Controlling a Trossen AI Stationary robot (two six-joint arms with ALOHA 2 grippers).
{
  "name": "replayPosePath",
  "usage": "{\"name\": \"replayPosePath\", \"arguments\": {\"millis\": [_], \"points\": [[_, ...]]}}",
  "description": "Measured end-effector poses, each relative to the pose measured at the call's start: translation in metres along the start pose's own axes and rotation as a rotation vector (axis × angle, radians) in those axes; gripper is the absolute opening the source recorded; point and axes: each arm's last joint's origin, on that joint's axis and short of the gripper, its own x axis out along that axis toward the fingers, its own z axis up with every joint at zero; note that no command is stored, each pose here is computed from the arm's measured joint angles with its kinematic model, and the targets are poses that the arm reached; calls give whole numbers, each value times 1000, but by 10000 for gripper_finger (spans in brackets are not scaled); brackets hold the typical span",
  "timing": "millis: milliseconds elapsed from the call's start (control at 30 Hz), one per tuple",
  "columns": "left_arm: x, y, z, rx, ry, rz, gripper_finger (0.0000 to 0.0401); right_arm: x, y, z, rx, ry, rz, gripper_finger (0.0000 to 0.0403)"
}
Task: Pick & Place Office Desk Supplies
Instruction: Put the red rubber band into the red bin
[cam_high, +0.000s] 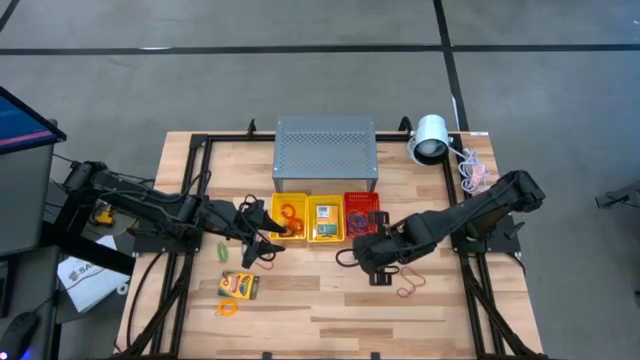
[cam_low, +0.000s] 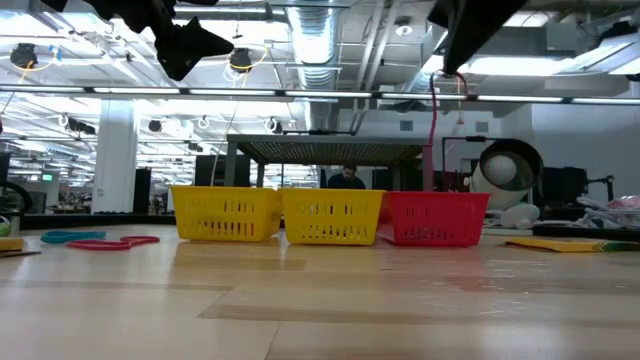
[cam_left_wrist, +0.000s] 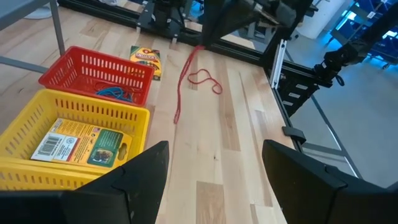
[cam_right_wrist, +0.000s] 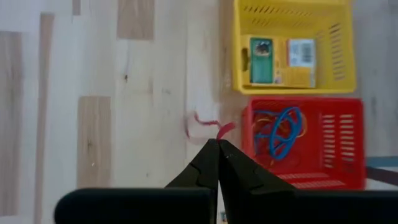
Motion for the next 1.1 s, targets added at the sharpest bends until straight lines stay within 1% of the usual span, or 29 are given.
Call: {"name": "replayPosePath", "arguments": {"millis": [167,300,467,533,667,733,867,967,1100], "points": [[0,0,-2,3,14,-14,254,-11,-5,6,-9,-12,-37,0],[2,3,-10,5,38,-13,254,-18,-14,8,-9,4,-89,0],[3,6,-19,-12,37,-17,254,-17,-27,10,-1,26,-121,0],[3,6,-21,-14,41,-38,254,-15,-33,11,0,33,-128,0],[3,5,-21,-15,51,-89,254,-15,-46,10,14,60,-148,0],[3,4,-20,-16,50,-111,254,-17,-52,10,27,50,-159,0],[3,4,-20,-16,50,-116,254,-27,-62,7,45,33,-195,0],[3,3,-20,-16,49,-116,254,-34,-69,5,65,18,-200,0],[3,3,-20,-16,49,-116,254,-34,-79,6,85,11,-219,0]]}}
